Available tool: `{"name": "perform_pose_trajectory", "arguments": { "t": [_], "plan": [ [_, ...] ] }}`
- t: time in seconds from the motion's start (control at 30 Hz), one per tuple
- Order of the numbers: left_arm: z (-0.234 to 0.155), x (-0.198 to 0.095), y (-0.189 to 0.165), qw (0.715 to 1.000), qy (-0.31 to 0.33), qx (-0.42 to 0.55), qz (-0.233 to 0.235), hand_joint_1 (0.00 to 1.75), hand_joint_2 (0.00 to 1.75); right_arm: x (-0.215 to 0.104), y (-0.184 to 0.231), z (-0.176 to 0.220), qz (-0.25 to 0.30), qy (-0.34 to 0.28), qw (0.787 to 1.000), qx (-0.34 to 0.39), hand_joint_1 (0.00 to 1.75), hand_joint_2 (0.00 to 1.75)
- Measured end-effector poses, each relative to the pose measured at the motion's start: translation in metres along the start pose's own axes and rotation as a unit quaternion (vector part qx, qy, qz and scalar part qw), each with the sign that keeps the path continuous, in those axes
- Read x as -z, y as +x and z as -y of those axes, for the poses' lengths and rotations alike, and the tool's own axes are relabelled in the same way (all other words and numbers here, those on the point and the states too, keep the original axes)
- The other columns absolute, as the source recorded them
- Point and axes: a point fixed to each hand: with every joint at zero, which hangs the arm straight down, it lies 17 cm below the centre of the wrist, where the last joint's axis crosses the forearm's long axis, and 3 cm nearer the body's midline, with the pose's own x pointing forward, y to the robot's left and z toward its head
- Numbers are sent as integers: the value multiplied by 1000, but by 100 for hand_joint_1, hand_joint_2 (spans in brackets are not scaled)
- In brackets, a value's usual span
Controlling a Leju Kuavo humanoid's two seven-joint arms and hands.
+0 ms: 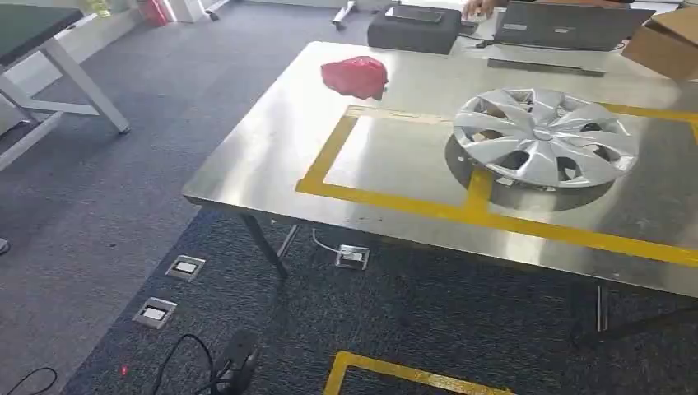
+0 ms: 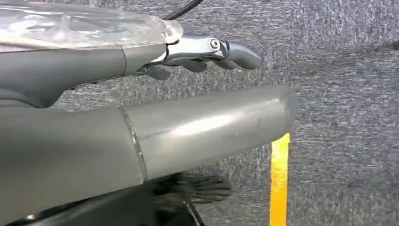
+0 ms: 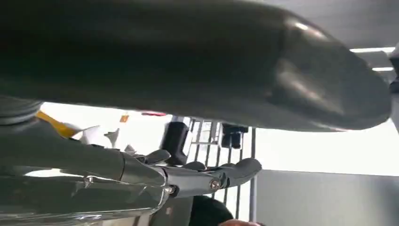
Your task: Take the parts from the cabinet and place them on the table.
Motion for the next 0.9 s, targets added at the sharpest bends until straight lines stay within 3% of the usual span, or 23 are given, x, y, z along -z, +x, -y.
{"name": "perform_pose_trajectory", "arguments": {
  "t": [0.9],
  "plan": [
    [2, -2, -5, 1000, -4, 7, -4, 0, 0, 1, 0, -4, 4, -6, 1000, -1, 0, 0]
  ]
}}
